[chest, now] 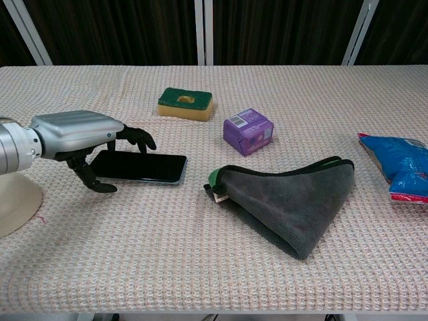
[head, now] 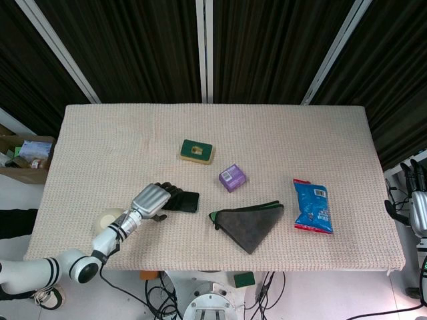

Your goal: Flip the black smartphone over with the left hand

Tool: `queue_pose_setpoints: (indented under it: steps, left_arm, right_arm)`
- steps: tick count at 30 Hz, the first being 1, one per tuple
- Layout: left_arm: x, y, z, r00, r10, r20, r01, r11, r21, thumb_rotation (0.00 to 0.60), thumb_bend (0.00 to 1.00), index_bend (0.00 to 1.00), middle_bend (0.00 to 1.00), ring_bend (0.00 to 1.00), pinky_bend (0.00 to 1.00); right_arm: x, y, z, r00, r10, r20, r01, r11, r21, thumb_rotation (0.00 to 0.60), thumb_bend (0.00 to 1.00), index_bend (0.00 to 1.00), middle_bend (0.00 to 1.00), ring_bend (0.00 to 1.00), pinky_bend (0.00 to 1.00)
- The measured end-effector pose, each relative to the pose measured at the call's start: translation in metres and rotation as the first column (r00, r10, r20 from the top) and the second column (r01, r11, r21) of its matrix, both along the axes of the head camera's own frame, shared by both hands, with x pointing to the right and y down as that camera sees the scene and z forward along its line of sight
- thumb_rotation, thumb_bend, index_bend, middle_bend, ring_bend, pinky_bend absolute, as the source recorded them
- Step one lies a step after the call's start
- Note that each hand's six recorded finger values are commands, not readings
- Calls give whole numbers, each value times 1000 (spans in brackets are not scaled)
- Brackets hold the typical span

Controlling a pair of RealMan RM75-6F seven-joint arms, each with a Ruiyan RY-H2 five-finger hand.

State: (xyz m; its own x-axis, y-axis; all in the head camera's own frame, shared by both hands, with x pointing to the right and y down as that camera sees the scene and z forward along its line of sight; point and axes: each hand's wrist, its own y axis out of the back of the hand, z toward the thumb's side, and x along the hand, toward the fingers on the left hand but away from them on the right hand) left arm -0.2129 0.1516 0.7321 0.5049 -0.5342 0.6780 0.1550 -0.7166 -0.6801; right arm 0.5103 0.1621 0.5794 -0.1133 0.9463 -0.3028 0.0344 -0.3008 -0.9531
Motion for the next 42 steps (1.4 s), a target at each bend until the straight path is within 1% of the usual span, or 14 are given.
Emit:
queue_pose_setpoints:
  steps: [4, 5, 7, 8, 9, 12, 14, 17, 21, 27, 33, 36, 42]
  left_arm:
    - [1, -1, 4, 1000, 17, 16, -17, 1000, -3, 600, 200, 188, 229, 188, 358]
    - [2, -2, 5, 1000, 21, 20, -21, 1000, -2, 600, 214, 194, 234, 188, 360]
    - [2, -3, 6, 999, 23, 24, -23, 1000, -1, 600, 269, 219, 253, 196, 368]
    - [3, -4, 6, 999, 22, 25, -22, 1000, 1, 600, 327, 247, 275, 209, 382]
    - [3, -5, 6, 999, 21, 25, -21, 1000, 5, 600, 359, 263, 288, 218, 392]
    - [2, -9, 8, 999, 16, 30, -17, 999, 29, 600, 521, 321, 342, 261, 439]
    - [3, -12, 9, 1000, 4, 25, -5, 999, 38, 600, 605, 356, 376, 291, 469]
    - [4, -14, 9, 1000, -10, 11, 10, 999, 44, 600, 684, 385, 404, 316, 494]
    - [3, -18, 9, 1000, -28, 4, 27, 998, 49, 600, 761, 415, 433, 343, 518]
    - [1, -26, 2, 996, -75, -37, 78, 995, 64, 600, 802, 466, 478, 386, 561]
    - [2, -33, -6, 988, -120, -94, 126, 991, 55, 600, 814, 515, 523, 426, 599]
    - [1, -41, -8, 983, -140, -118, 148, 987, 62, 600, 815, 527, 536, 436, 611]
    - [0, -65, -9, 975, -177, -136, 190, 978, 92, 600, 815, 552, 561, 461, 638]
  right_arm:
    - [1, 0, 1, 1000, 3, -3, -3, 1000, -4, 600, 315, 0, 0, 0, 0]
    - [1, 1, 1, 1000, 3, -5, -3, 1000, -5, 600, 315, 0, 0, 0, 0]
    - [2, 1, 1, 1000, 5, -6, -5, 1000, -7, 600, 315, 0, 0, 0, 0]
    - [3, 1, 2, 1000, 7, -7, -7, 1000, -9, 600, 315, 0, 0, 0, 0]
    - [3, 1, 2, 1000, 8, -7, -8, 1000, -11, 600, 315, 0, 0, 0, 0]
    - [4, 1, 3, 1000, 10, -10, -10, 1000, -17, 600, 315, 0, 0, 0, 0]
    - [5, 1, 4, 1000, 10, -11, -10, 1000, -21, 600, 315, 0, 0, 0, 0]
    - [5, 1, 6, 1000, 9, -13, -10, 1000, -27, 600, 315, 0, 0, 0, 0]
    - [4, 1, 7, 1000, 6, -14, -7, 999, -34, 600, 315, 0, 0, 0, 0]
    - [2, 0, 9, 1000, 2, -13, -3, 999, -36, 600, 313, 0, 0, 0, 0]
    - [1, 0, 10, 1000, -1, -12, 0, 999, -38, 600, 311, 0, 0, 0, 0]
    - [1, -1, 9, 1000, 0, -13, 0, 999, -37, 600, 311, 0, 0, 0, 0]
    - [3, -3, 8, 1000, 2, -15, -2, 999, -33, 600, 311, 0, 0, 0, 0]
